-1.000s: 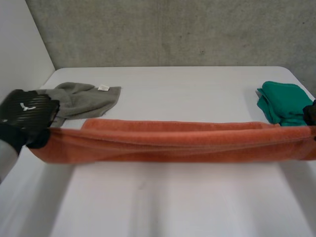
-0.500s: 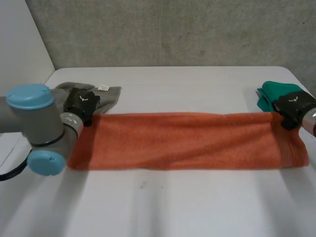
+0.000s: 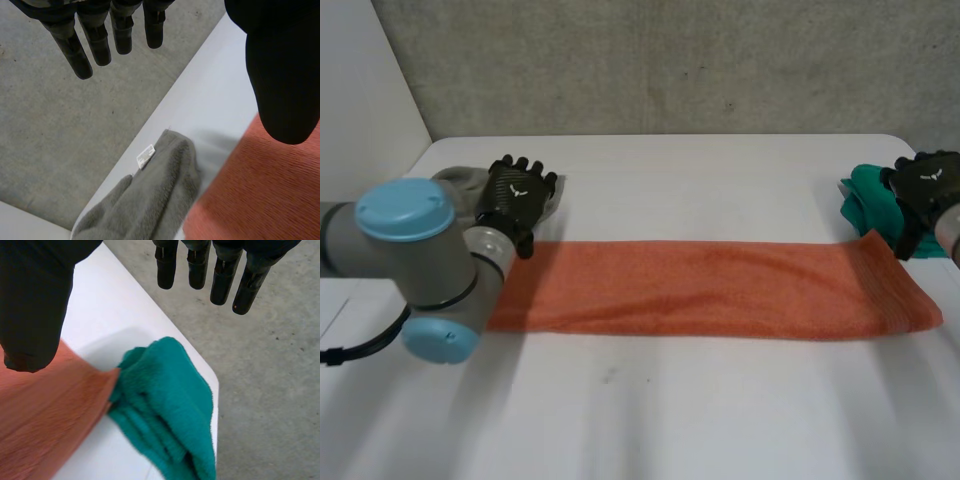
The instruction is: Fold the laundry.
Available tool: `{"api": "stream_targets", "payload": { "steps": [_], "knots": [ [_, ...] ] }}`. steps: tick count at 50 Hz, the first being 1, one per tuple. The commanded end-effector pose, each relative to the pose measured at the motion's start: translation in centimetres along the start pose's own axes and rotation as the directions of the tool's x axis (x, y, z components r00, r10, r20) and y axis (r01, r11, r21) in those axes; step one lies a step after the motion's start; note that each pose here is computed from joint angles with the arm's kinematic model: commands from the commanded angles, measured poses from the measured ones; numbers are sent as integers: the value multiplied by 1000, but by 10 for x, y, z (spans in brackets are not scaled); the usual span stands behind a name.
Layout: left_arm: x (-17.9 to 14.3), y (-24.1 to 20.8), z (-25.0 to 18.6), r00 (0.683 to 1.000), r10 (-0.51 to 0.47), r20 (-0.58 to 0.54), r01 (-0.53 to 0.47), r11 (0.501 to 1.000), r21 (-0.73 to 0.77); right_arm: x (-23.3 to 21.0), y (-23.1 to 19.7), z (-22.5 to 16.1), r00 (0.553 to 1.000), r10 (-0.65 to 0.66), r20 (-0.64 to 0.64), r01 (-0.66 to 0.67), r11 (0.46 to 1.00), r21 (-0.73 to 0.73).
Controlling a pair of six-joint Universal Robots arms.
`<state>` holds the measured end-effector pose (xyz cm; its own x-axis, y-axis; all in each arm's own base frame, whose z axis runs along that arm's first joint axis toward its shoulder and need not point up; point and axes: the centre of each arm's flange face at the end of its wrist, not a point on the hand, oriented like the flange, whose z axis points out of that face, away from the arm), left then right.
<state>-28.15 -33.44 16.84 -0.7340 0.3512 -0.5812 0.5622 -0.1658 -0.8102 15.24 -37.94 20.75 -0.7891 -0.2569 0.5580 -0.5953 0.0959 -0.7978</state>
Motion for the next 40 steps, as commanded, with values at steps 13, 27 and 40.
{"api": "stream_targets", "payload": {
  "steps": [13,27,40],
  "knots": [
    [5,11,-57,998,-34,-56,29,995,-91,-17,82,-36,987,-44,152,61,993,-106],
    [6,15,-58,997,-40,-58,34,994,-106,-13,102,-16,991,-37,129,54,989,-137],
    [3,14,-62,998,-42,-54,36,994,-105,103,109,-18,980,-83,-182,53,985,-163]
  ]
}}
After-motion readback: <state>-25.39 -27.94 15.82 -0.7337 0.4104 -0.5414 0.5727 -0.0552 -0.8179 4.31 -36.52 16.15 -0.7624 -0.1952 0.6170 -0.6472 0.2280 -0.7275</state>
